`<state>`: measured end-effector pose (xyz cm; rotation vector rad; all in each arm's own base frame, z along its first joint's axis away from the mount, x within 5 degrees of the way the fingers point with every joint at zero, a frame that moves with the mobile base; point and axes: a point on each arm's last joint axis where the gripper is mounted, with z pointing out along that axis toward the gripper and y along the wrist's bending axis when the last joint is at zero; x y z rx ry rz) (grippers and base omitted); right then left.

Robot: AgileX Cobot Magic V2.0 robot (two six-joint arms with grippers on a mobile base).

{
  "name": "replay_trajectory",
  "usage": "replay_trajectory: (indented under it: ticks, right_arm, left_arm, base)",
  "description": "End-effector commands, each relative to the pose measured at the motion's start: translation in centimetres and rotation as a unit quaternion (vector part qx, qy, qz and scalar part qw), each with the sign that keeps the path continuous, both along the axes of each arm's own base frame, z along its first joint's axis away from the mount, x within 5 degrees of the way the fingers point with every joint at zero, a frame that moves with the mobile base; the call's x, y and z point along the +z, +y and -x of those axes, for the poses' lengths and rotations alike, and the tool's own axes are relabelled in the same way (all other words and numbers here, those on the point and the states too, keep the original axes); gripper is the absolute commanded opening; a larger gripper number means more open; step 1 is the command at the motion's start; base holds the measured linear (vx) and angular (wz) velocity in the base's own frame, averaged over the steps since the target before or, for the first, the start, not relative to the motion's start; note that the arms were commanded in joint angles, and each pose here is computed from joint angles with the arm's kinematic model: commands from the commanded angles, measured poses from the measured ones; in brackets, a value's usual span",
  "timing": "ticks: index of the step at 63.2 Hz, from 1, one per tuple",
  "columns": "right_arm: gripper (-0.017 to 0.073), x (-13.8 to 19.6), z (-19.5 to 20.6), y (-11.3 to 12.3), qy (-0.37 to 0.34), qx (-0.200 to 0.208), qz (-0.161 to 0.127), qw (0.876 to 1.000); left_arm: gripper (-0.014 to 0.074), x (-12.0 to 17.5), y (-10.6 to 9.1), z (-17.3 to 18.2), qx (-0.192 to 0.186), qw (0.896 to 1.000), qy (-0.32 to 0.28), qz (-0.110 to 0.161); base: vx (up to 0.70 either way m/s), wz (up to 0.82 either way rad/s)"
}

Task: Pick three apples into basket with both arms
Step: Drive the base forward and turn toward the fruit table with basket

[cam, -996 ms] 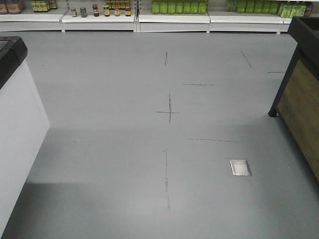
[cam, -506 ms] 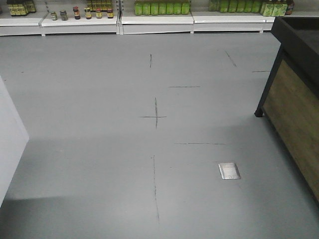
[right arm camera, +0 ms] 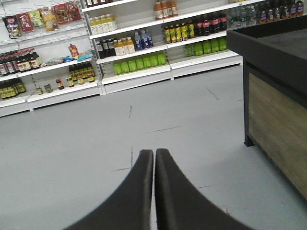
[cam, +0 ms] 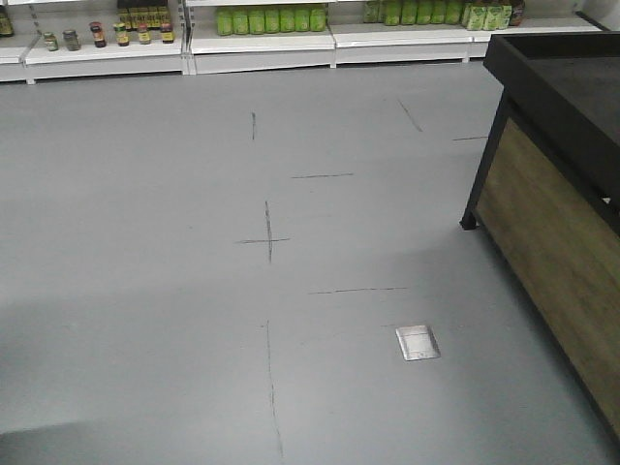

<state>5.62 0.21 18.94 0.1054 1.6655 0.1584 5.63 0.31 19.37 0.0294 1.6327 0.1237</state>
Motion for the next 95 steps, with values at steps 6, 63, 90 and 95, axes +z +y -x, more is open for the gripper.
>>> replay_trajectory:
  ticks: [6,63,90,95]
  right_arm:
    - [-0.0004,0.27,0.01,0.02,-0.036,0.002,0.005,0.999]
    - [-0.0004,0.25,0.01,0.02,-0.035,0.002,0.005,0.999]
    - [-0.0004,0.25,0.01,0.02,-0.035,0.002,0.005,0.999]
    - [-0.0004,0.26,0.01,0.02,-0.036,0.002,0.005,0.999]
  left_arm:
    - [-0.0006,0.42,0.03,0.07,0.001,0.999,-0.037,0.003]
    - [-0.0006,0.42,0.03,0.07,0.001,0.999,-0.037,0.003]
    - [-0.0006,0.42,0.03,0.07,0.001,0.999,-0.037,0.003]
    - [-0.0006,0.42,0.03,0.07,0.001,0.999,-0.037,0.003]
  base:
    - [0.17,-0.2]
    - [0.17,-0.28]
    - [0.1,-0.4]
    - [0.09,-0.39]
